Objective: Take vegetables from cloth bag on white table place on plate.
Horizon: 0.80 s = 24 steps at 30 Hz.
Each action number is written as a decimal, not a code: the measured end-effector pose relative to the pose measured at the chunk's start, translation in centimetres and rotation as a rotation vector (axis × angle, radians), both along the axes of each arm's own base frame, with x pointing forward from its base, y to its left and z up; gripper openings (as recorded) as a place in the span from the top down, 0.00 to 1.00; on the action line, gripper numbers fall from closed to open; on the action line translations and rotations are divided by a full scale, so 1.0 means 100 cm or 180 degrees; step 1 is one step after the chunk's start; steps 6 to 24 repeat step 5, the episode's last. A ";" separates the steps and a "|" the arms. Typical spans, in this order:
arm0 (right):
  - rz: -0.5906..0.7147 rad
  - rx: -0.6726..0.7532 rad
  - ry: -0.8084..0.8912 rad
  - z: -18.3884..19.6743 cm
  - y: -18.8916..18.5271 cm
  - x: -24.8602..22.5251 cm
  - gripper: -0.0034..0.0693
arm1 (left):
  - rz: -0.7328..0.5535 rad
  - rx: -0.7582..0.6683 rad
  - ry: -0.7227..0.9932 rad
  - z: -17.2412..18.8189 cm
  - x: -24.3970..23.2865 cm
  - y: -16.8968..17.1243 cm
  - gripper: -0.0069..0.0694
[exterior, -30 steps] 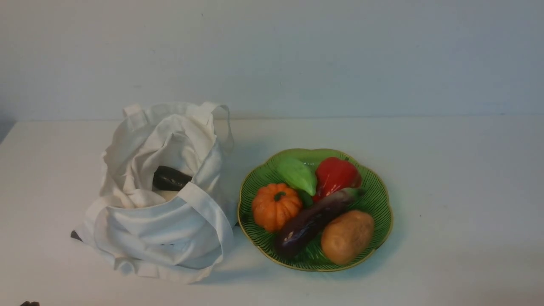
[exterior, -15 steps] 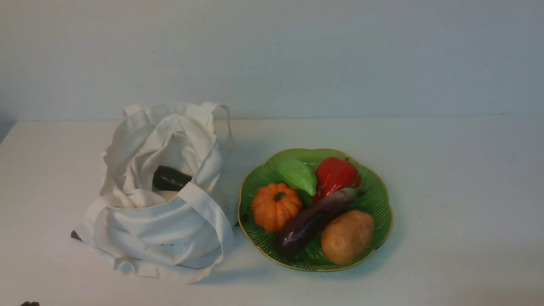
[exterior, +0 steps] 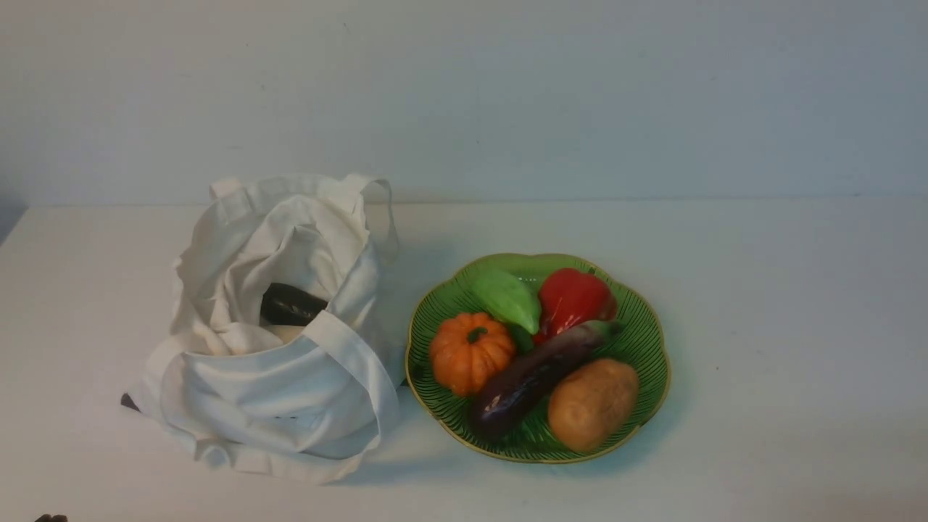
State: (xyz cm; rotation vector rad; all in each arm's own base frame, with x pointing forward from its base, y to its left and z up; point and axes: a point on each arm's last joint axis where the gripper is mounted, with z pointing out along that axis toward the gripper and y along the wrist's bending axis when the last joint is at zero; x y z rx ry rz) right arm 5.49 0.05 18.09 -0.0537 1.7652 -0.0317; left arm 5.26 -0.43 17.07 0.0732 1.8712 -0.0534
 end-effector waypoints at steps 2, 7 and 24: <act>0.0000 0.0000 0.0000 0.000 0.000 0.000 0.97 | 0.0000 0.0000 0.0000 0.000 0.000 0.000 0.92; 0.0000 0.0000 0.0000 0.000 0.000 0.000 0.97 | 0.0000 0.0000 0.0000 0.000 0.000 0.000 0.92; 0.0000 0.0000 0.0000 0.000 0.000 0.000 0.97 | 0.0000 0.0000 0.0000 0.000 0.000 0.000 0.92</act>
